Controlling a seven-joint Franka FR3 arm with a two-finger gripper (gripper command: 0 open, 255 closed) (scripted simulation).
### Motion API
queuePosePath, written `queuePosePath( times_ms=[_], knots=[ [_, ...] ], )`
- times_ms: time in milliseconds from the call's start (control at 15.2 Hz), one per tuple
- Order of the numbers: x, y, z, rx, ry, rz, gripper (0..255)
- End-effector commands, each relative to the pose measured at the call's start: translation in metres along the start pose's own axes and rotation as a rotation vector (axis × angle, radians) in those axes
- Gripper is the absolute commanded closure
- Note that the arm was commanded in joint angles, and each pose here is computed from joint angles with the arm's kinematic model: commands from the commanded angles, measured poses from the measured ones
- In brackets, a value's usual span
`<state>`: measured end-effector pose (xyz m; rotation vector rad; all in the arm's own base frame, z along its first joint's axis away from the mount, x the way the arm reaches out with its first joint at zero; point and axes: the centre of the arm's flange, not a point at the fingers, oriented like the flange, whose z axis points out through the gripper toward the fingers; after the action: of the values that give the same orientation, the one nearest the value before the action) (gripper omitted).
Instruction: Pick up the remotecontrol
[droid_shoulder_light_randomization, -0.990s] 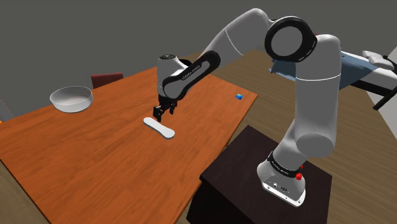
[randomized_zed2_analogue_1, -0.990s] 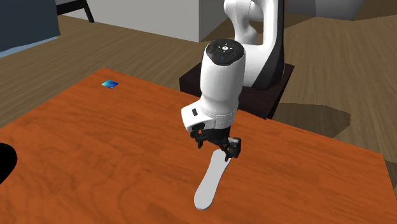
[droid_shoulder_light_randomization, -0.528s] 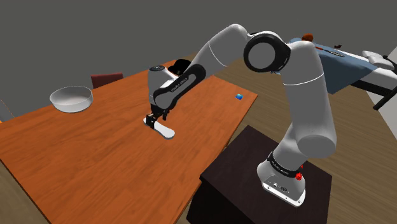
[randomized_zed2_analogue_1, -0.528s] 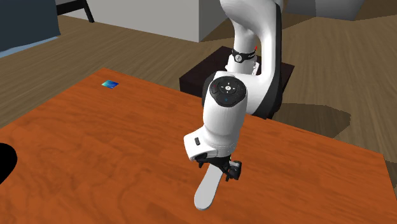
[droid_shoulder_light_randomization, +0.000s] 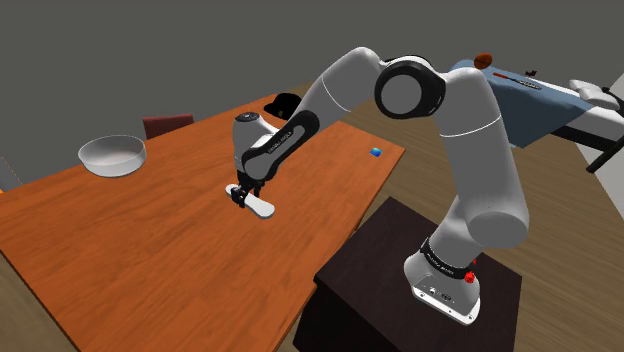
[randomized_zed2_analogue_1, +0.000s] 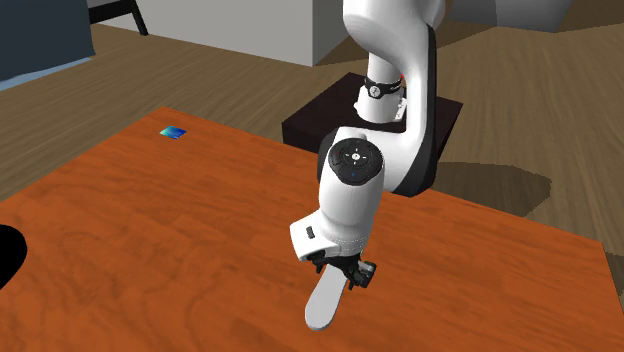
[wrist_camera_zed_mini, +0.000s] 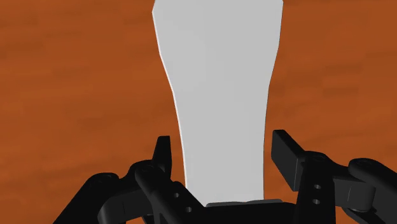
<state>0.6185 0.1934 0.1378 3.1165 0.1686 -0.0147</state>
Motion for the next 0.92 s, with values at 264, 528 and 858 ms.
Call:
queuePosePath(
  times_ms=[264, 528, 858],
  knots=[
    [0.0, 0.0, 0.001, 0.0, 0.0, 0.0, 255],
    [0.0, 0.0, -0.004, 0.0, 0.0, 0.0, 255],
    [0.0, 0.0, -0.031, 0.0, 0.0, 0.0, 255]
  ],
)
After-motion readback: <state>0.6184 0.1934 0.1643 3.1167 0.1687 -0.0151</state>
